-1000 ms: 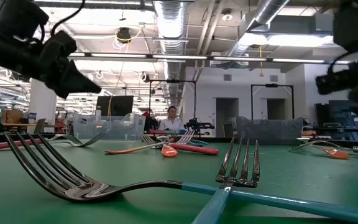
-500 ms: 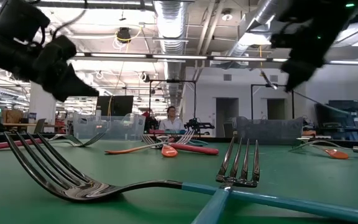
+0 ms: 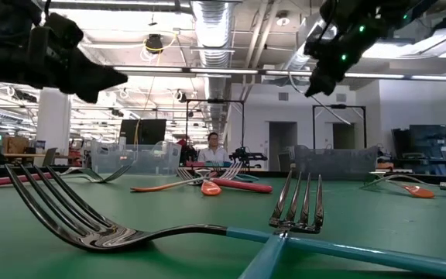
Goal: Sort silverware by color (type)
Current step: Put the blue fork into the black bin, then put the orange fork into the transparent bin
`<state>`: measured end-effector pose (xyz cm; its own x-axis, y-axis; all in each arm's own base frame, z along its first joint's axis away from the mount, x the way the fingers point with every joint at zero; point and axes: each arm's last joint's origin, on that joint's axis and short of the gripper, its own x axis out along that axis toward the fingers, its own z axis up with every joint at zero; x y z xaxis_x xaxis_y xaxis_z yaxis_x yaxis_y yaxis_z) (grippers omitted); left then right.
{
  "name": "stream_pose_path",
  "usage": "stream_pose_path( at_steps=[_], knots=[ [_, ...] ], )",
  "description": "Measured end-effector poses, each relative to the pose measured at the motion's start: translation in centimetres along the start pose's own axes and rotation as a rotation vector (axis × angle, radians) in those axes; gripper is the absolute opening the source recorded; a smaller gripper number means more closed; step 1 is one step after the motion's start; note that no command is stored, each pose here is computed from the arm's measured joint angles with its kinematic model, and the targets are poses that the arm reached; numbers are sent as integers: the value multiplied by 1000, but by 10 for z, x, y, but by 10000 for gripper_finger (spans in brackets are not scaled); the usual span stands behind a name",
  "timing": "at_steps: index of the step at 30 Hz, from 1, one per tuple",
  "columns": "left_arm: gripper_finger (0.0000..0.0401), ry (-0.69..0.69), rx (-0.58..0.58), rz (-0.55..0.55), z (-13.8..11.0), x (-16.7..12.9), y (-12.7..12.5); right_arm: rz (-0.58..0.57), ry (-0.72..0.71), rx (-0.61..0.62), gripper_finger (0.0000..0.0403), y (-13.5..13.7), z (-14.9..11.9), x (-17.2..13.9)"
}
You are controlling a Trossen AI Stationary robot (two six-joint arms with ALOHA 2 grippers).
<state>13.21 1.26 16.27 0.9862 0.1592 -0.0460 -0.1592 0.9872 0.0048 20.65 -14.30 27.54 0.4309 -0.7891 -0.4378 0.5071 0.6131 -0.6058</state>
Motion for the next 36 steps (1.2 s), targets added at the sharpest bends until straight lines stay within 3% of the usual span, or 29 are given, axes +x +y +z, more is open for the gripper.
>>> stream_pose_path(
  at_steps=[5, 10, 17, 23, 27, 30, 36],
  knots=[
    [0, 80, -65, 12, -8, -1, 0, 114, 45, 37, 15, -14, -20, 27],
    [0, 163, -111, 19, -16, -2, 0, 110, 111, -36, 18, -17, -33, 50],
    [0, 218, -165, 30, -21, -3, 0, 137, 170, -19, 25, -14, -48, 75],
    [0, 253, -175, 35, -25, -3, 1, 140, 257, 8, 82, -10, -60, 87],
    [0, 208, -123, 25, -18, -2, 0, 126, 274, 57, 130, -10, -60, 85],
    [0, 59, -39, 12, -2, 0, 0, 120, 290, 142, 155, -13, -59, 77],
    [0, -122, 60, -27, 12, -7, 0, 122, 270, 333, 166, -15, -48, 46]
  ],
)
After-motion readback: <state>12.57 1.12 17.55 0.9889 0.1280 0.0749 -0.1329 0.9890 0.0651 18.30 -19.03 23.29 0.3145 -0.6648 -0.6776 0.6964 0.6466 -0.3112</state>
